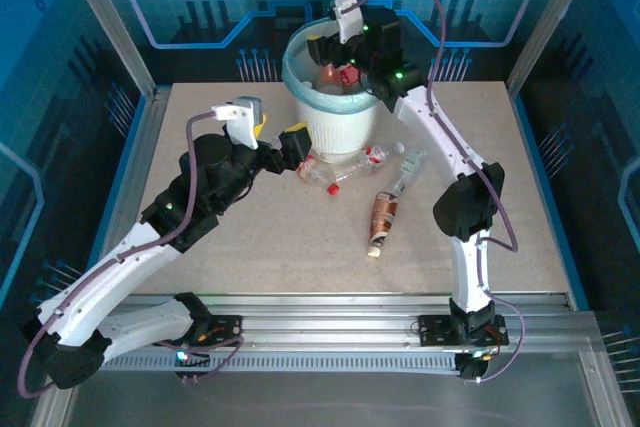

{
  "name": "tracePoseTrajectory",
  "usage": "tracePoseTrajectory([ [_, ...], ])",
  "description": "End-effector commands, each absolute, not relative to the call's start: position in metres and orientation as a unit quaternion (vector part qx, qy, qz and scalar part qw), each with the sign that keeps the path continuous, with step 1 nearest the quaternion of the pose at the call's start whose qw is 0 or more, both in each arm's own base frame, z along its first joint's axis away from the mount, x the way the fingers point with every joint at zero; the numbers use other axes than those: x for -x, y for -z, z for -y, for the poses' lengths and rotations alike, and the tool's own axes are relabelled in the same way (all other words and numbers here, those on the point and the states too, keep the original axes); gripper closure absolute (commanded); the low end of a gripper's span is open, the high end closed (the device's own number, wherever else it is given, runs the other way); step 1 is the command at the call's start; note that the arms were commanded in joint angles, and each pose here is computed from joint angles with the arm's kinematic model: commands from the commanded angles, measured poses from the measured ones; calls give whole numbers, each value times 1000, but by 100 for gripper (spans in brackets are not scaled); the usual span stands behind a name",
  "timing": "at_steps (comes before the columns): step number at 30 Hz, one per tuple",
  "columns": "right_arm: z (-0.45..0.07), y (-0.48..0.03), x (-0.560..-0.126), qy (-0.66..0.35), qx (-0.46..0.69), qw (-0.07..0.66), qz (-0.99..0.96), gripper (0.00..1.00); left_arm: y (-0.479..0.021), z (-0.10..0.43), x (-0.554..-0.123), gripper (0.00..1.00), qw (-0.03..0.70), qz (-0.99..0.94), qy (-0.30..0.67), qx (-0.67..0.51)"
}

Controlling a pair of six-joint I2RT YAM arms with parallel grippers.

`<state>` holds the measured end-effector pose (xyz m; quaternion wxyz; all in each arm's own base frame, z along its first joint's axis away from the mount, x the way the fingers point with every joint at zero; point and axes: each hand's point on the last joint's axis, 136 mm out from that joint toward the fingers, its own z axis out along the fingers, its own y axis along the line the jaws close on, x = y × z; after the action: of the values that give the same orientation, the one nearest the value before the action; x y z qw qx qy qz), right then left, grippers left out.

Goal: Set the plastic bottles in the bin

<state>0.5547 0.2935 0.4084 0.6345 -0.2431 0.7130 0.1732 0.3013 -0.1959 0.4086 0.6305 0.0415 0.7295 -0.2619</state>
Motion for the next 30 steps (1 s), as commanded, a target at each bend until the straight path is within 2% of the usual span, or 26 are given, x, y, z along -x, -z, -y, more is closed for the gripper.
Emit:
tracePoseTrajectory([
  [1, -298, -421, -555, -179, 232, 641, -710, 21, -409, 188, -300, 1, 635, -729, 255, -31],
  [4, -306, -429, -550, -194, 240, 637, -706, 26, -410, 187, -300, 1, 635, -729, 252, -31],
  [7, -319, -429, -543, -203, 260, 629, -704, 40, -409, 186, -301, 1, 636, -730, 248, -31],
  [13, -324, -387, -547, -174, 284, 587, -738, 63, -408, 186, -301, 1, 636, -731, 246, -30],
  [19, -321, -342, -543, -166, 295, 538, -772, 67, -405, 185, -302, 1, 634, -733, 244, -29],
  [30, -309, -308, -545, -176, 284, 499, -799, 67, -402, 187, -303, 1, 631, -735, 249, -28],
])
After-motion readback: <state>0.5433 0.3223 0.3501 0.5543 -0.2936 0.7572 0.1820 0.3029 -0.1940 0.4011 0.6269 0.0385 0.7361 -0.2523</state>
